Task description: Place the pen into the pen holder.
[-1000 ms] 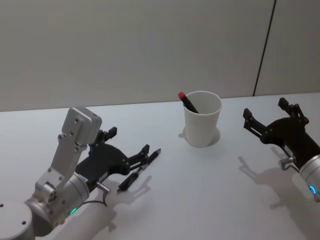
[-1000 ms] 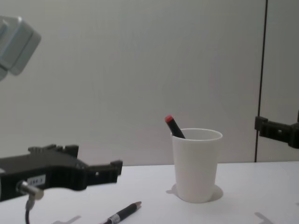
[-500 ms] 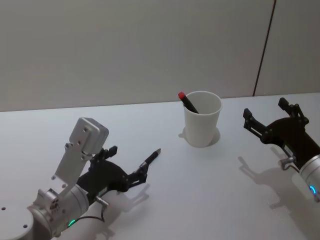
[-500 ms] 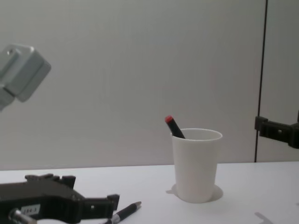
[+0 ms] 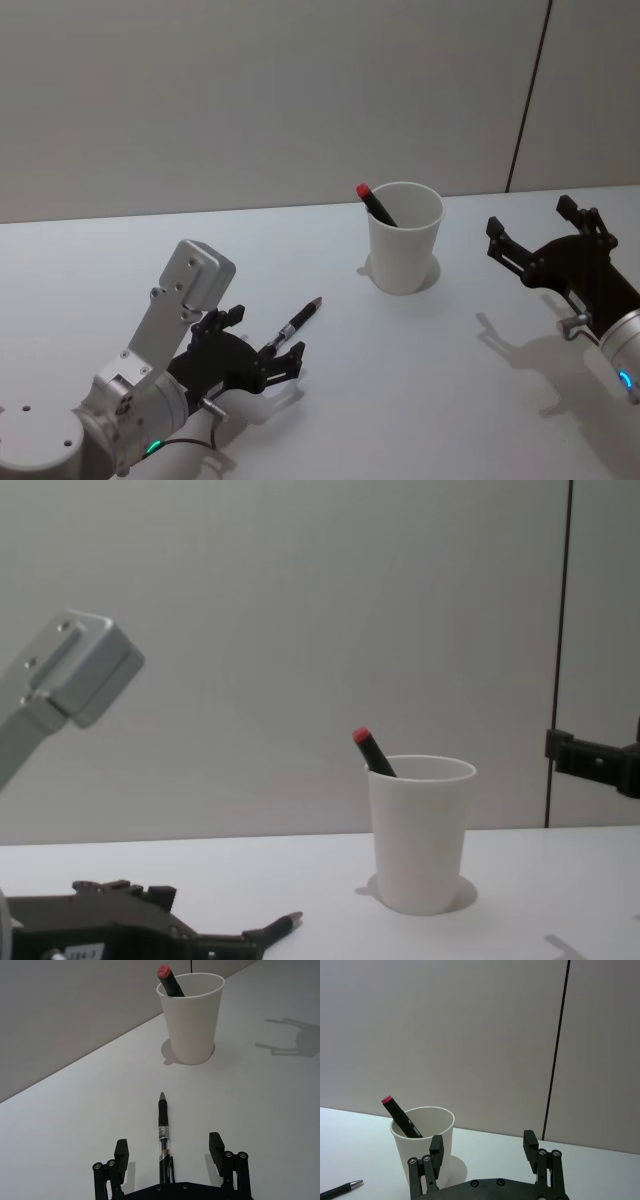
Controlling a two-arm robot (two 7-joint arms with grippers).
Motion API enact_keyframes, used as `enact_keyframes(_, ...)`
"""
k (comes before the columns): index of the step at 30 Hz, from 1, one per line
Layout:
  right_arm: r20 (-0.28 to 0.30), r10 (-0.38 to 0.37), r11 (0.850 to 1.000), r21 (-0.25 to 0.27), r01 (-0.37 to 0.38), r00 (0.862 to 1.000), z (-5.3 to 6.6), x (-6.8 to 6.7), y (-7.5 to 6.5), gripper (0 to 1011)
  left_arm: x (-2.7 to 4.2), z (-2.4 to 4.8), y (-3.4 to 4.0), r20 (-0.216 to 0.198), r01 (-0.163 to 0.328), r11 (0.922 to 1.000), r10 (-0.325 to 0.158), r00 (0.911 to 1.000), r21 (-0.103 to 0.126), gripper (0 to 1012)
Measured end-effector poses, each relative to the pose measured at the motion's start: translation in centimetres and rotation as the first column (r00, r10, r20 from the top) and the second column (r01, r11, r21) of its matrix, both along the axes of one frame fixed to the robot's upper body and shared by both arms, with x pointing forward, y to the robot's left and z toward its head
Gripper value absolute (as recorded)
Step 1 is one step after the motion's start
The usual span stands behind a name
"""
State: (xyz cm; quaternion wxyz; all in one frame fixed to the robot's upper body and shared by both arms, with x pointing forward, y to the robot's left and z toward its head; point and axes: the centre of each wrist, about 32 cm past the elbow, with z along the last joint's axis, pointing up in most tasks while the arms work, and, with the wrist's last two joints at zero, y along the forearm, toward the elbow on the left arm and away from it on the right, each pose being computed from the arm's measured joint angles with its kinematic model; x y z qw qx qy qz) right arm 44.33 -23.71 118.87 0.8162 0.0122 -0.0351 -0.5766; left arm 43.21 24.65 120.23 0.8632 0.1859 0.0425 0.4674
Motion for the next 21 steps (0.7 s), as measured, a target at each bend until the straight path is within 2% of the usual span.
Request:
enact_keyframes(11,0.000,0.000,1.000,0.000,0.000,1.000,0.00,0.00,0.00,1002,0.62,-0.12,-0.39,-0.026,0.012,0.9999,-0.012,0.9996,0.007,1001)
enact_keyframes(21,0.000,0.000,1.000,0.000,0.000,1.000,0.00,0.00,0.00,1002,1.06,-0.23,-0.63,-0.056,-0.001,0.9999,0.001,0.9984,0.012,1001)
